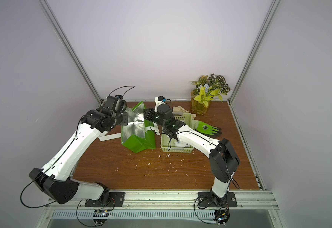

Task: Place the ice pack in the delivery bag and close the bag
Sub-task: Place the delivery bag at the center of the board, then pick up the ice pack from the bin.

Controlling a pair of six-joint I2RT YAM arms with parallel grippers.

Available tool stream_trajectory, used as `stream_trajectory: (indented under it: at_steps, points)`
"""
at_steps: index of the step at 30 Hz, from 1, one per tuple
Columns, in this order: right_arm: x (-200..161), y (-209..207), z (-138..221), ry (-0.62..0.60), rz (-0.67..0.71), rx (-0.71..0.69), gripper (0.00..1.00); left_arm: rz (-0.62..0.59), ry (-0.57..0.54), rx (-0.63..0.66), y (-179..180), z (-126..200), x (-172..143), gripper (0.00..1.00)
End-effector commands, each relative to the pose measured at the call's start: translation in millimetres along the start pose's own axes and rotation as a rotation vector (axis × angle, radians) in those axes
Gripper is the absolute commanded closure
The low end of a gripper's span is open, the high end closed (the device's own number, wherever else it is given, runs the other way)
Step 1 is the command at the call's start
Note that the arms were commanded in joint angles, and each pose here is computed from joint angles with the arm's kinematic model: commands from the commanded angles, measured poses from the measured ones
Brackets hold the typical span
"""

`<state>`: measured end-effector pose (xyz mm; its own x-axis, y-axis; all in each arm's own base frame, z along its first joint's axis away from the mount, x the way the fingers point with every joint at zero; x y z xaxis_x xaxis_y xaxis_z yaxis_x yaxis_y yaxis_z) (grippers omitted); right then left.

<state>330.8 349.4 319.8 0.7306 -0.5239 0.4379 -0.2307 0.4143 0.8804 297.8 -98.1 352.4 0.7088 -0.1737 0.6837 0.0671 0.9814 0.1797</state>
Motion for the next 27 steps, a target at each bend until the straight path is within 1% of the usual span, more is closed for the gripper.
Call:
stream_trajectory:
  at_steps: [1, 5, 6, 7, 11, 12, 14, 15, 17, 21, 24, 25, 27]
  points:
    - [8, 12, 13, -0.038, 0.035, 0.024, 1.00, -0.004, 0.008, 0.018, 1, 1, -1, 0.79]
    - [12, 12, 16, -0.021, 0.070, 0.027, 1.00, 0.000, -0.001, 0.000, 0, 3, 2, 0.92]
    - [14, 11, 17, -0.010, 0.085, 0.031, 0.99, 0.000, -0.005, -0.006, 0, 4, 4, 0.96]
    - [14, 9, 17, 0.010, 0.100, 0.035, 0.95, 0.003, -0.008, -0.011, 0, 5, 4, 0.99]
    - [22, 8, 18, 0.142, 0.118, 0.088, 0.76, 0.008, -0.015, -0.023, 0, 7, 7, 1.00]
    - [24, 6, 20, 0.179, 0.130, 0.087, 0.68, 0.007, -0.014, -0.026, -1, 6, 7, 1.00]
    - [28, 10, 26, 0.216, 0.189, 0.076, 0.50, 0.012, -0.015, -0.024, 0, 6, 8, 1.00]
    - [32, 11, 31, 0.224, 0.220, 0.057, 0.43, 0.015, -0.010, -0.024, 0, 5, 7, 1.00]
    - [40, 11, 42, 0.222, 0.266, 0.025, 0.36, 0.033, -0.008, -0.035, 0, 4, 7, 1.00]
    - [65, -2, 72, 0.160, 0.302, -0.089, 0.34, 0.098, 0.008, -0.061, 3, 0, 8, 1.00]
    - [83, -26, 93, 0.094, 0.366, -0.269, 0.35, 0.140, 0.026, -0.101, 4, -3, 7, 1.00]
    - [84, -34, 96, 0.097, 0.402, -0.321, 0.34, 0.141, 0.027, -0.102, 3, -3, 6, 1.00]
    - [82, -53, 100, 0.141, 0.486, -0.459, 0.34, 0.148, 0.024, -0.101, 4, -2, 6, 1.00]
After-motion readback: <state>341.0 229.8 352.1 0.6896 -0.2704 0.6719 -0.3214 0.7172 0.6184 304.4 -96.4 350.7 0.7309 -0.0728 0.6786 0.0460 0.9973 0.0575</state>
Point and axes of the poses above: each gripper's point midway between its finger pads, its own z axis back along the fingers, its own y axis along the line the jaws close on, x = y × z, the point moved 8 cm from there along z, back along the fingers, and after that the axes turned 7 degrees about -z, right-handed, at the moved point
